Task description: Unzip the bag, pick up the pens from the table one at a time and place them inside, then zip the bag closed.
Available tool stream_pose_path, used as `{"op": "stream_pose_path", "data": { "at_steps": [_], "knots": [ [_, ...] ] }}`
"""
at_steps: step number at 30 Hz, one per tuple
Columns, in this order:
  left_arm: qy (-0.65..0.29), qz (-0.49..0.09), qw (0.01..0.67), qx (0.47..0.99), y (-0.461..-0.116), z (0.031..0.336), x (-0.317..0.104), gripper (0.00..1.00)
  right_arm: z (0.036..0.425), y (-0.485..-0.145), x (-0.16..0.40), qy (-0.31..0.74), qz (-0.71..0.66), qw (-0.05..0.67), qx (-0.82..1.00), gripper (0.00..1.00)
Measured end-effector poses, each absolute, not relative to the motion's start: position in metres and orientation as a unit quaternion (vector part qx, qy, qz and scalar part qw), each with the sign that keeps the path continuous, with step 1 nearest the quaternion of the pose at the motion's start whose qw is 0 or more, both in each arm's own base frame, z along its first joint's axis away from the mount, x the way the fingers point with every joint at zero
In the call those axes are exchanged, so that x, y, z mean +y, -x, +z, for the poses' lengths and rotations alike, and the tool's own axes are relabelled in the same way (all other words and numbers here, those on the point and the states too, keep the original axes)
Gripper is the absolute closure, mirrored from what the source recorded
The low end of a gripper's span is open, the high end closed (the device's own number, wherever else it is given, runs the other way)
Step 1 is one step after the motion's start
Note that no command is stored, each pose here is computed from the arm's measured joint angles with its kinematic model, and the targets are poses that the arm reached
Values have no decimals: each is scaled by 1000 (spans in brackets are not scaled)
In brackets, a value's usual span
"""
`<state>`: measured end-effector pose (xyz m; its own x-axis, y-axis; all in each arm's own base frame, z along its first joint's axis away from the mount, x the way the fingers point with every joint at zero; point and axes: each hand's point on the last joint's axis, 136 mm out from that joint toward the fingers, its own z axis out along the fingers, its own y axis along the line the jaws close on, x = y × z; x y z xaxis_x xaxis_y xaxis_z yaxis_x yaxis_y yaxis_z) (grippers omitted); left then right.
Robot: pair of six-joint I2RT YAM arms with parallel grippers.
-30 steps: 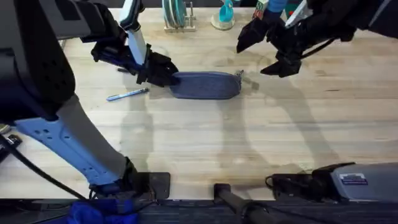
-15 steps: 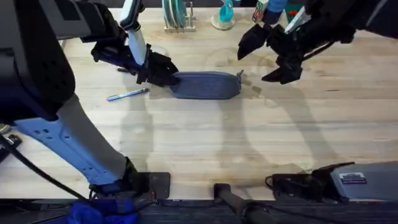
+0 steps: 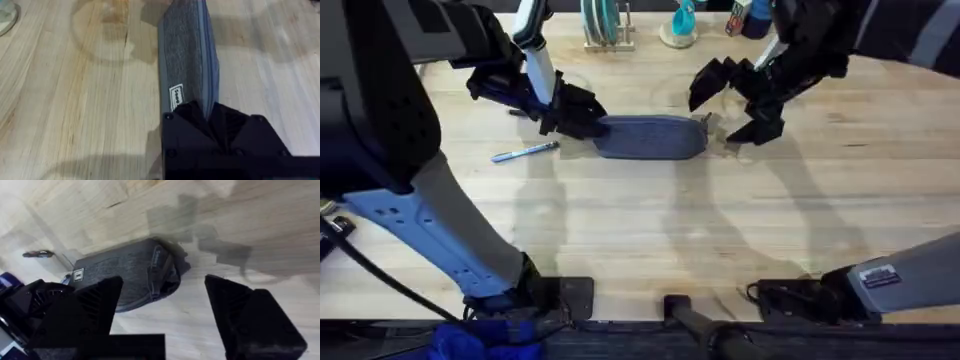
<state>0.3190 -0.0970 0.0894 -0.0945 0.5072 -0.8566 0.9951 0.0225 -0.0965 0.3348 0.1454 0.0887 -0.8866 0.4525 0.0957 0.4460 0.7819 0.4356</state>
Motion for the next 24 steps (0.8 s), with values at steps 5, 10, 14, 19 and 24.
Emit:
{"op": "stream_pose_path", "data": {
  "at_steps": [5,10,14,19,24],
  "knots": [
    [-589,-376,324,637,-319,89,-97,959,86,-337,149,-235,236,5,943,9],
    [-589,-376,324,637,-319,89,-97,959,87,-340,153,-230,241,11,943,22],
    [-589,-376,324,637,-319,89,-97,959,88,-338,157,-226,242,9,944,39],
    [-589,-376,324,637,-319,89,-97,959,87,-335,166,-214,244,6,946,41],
    [-589,-376,324,637,-319,89,-97,959,81,-333,169,-212,239,-3,947,153]
  ]
}}
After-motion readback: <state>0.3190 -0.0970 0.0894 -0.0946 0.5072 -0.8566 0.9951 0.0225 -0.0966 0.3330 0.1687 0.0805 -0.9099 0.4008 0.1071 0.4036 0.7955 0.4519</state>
